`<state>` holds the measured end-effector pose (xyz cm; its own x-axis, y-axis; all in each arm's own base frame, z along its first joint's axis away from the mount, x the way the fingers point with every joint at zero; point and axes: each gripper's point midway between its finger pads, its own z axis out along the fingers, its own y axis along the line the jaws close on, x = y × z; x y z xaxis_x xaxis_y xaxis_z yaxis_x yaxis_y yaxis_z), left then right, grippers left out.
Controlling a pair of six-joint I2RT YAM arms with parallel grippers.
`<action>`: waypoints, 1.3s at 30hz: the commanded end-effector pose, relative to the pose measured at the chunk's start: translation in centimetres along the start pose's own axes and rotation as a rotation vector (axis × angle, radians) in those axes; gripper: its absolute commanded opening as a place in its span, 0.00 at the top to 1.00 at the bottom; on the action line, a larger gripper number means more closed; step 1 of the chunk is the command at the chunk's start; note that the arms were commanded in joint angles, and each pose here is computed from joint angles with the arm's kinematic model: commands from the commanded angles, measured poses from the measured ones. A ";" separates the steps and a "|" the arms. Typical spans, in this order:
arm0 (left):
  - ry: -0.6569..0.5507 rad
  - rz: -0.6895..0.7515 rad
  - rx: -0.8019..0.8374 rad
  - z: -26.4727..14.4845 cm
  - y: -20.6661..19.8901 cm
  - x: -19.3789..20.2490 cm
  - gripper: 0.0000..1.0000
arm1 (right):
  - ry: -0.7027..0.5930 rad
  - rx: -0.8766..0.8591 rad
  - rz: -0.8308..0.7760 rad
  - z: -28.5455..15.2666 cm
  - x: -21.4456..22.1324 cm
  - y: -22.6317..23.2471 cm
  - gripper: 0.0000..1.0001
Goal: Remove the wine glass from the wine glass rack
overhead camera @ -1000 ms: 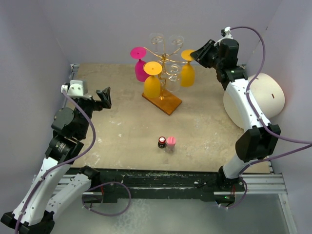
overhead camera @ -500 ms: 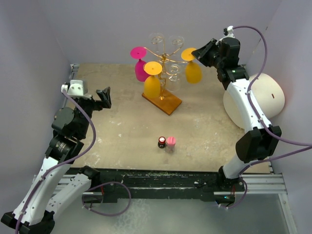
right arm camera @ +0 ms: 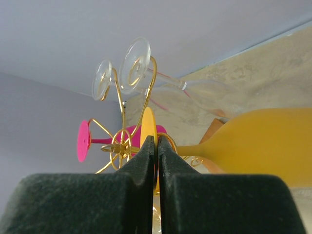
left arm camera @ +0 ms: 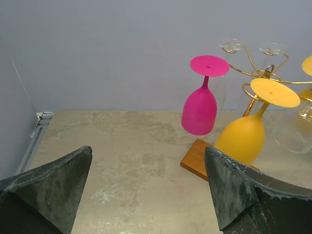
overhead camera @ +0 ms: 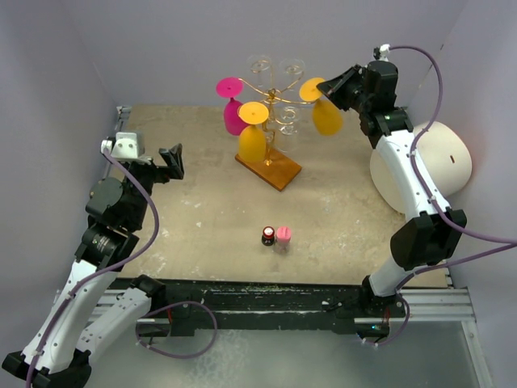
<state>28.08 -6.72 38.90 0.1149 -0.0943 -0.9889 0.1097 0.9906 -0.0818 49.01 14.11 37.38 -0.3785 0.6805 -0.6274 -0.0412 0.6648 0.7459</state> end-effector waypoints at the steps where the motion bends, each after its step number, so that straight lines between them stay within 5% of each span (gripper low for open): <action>1: -0.029 -0.015 0.003 0.1 0.0 -0.8 0.01 | -0.112 -0.049 0.037 -2.4 -3.5 2.8 1.00; 39: -0.019 -0.024 0.008 0.4 -0.2 -0.4 0.01 | 0.059 -0.313 0.119 -3.9 -0.9 7.3 1.00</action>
<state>28.39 -6.76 38.45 0.0986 -0.0938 -0.9907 0.1069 0.9908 -0.0831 45.61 16.32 40.66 -0.4724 0.7160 -0.5140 -0.1388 0.5155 0.8456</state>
